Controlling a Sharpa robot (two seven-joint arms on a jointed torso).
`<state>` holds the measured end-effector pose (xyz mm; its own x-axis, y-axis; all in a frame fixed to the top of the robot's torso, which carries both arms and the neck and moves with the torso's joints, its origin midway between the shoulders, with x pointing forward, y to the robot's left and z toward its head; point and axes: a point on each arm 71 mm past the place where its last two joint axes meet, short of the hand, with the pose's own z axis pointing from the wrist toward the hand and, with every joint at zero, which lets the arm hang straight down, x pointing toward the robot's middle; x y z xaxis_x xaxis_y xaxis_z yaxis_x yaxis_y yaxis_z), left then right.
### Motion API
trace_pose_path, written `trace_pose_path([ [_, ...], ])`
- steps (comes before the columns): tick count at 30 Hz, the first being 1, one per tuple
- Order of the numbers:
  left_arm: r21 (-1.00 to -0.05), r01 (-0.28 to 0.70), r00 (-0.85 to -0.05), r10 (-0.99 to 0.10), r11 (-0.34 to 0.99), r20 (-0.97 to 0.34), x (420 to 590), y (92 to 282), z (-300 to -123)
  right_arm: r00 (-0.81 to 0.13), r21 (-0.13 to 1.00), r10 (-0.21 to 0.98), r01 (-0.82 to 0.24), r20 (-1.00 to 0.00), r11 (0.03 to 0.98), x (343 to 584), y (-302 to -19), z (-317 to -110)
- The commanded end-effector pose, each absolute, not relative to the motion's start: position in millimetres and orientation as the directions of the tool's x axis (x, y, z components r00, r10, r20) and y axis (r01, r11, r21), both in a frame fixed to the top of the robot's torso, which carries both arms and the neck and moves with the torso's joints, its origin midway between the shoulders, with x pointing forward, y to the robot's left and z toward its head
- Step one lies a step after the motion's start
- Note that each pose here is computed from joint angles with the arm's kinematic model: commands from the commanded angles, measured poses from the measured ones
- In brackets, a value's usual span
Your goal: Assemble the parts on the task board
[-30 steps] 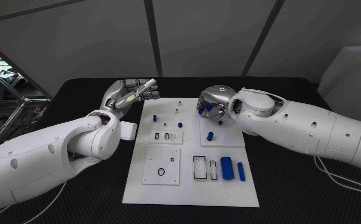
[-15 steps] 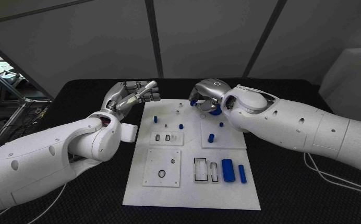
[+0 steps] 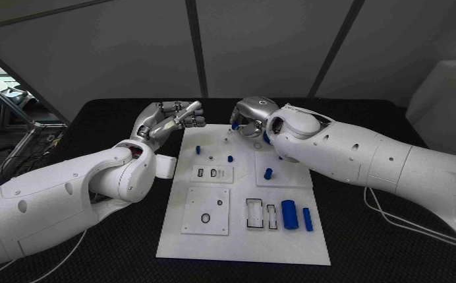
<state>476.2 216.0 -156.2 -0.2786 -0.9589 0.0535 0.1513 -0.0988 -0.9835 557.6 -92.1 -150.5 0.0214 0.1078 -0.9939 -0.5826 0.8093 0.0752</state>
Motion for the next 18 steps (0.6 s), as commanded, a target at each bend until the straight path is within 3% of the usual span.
trace_pose_path([
  [1, -0.982, 0.154, -0.293, -0.954, -0.107, 0.058, 475.9, 213.4, -154.1, 0.014, 0.074, 0.103, -0.592, -0.995, 0.803, 558.8, -87.4, -149.6],
  [18, -0.982, 0.156, -0.294, -0.954, -0.107, 0.057, 476.4, 212.7, -152.5, -0.03, 0.059, 0.051, -0.585, -0.998, 0.809, 565.2, -77.5, -156.2],
])
